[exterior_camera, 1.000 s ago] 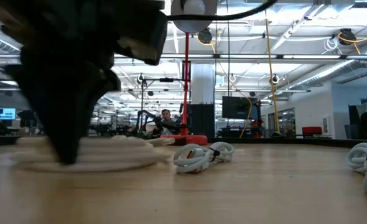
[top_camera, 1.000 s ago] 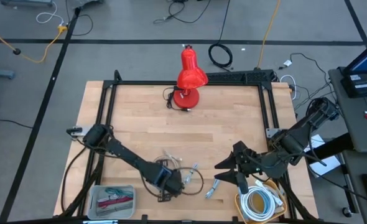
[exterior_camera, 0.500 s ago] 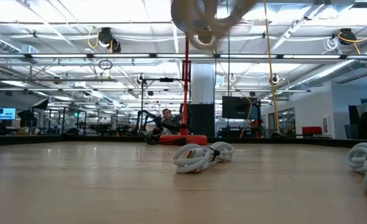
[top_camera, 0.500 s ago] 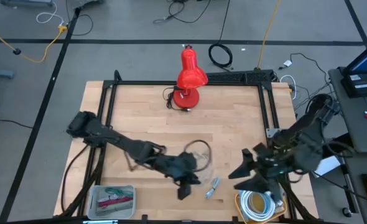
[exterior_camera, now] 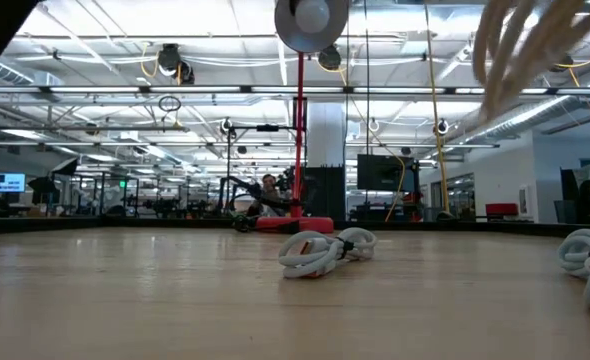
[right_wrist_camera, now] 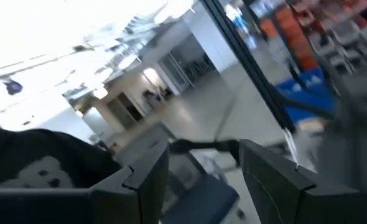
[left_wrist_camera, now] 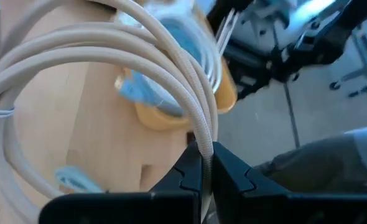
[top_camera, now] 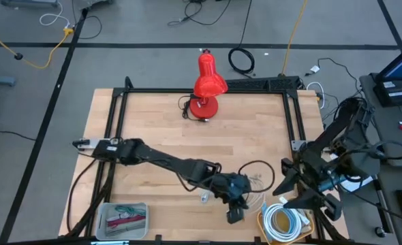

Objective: Pick & Place USB Port
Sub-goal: Put the light brown HDMI cable into the yellow bin

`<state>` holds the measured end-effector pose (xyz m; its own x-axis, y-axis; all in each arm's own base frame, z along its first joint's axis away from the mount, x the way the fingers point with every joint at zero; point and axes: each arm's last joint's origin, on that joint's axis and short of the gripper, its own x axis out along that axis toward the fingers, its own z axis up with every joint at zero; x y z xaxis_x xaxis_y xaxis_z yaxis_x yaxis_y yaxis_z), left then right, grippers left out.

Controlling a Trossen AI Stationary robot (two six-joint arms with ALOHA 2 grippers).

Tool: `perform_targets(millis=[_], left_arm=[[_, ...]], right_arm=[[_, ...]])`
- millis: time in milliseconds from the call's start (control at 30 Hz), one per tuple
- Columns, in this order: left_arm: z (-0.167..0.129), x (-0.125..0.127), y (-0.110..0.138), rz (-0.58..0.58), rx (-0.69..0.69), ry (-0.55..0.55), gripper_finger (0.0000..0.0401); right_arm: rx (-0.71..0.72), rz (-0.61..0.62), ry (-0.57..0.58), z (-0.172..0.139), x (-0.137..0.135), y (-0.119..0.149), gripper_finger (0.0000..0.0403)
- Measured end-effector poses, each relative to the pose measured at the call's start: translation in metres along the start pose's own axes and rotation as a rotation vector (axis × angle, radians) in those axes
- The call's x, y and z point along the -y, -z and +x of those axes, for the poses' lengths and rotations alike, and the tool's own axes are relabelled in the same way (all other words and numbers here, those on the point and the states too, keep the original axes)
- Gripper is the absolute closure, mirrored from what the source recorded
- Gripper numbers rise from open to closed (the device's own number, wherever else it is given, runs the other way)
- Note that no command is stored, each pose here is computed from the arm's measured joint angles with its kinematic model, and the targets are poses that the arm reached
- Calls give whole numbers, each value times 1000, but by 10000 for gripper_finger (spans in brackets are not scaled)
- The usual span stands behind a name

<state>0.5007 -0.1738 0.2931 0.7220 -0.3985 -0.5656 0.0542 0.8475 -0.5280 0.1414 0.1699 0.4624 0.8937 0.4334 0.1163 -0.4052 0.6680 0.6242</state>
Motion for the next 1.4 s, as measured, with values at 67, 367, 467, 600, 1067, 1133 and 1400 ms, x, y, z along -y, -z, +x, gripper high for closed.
perform_targets(millis=[67, 367, 467, 600, 1067, 1133, 1400], left_arm=[[-9, 3, -7, 1, 37, -14, 389], [-89, 20, -18, -2, 126, -322, 389], [-109, 27, -20, 24, 152, -347, 389], [-119, 26, -10, 38, 66, -424, 389], [-127, 30, 11, 69, -88, -501, 389], [-127, 30, 12, 71, -96, -505, 389], [-128, 35, 18, 134, -144, -490, 389]], right_arm=[[-49, 19, 62, -7, 4, 4, 216], [-162, 160, 458, -31, 33, 29, 216], [-107, 230, 507, -26, 44, 39, 216], [11, 360, 569, -20, 68, 53, 213], [375, 632, 292, -2, 172, 88, 142], [367, 634, 304, -1, 179, 93, 135], [347, 604, 363, 8, 195, 98, 115]])
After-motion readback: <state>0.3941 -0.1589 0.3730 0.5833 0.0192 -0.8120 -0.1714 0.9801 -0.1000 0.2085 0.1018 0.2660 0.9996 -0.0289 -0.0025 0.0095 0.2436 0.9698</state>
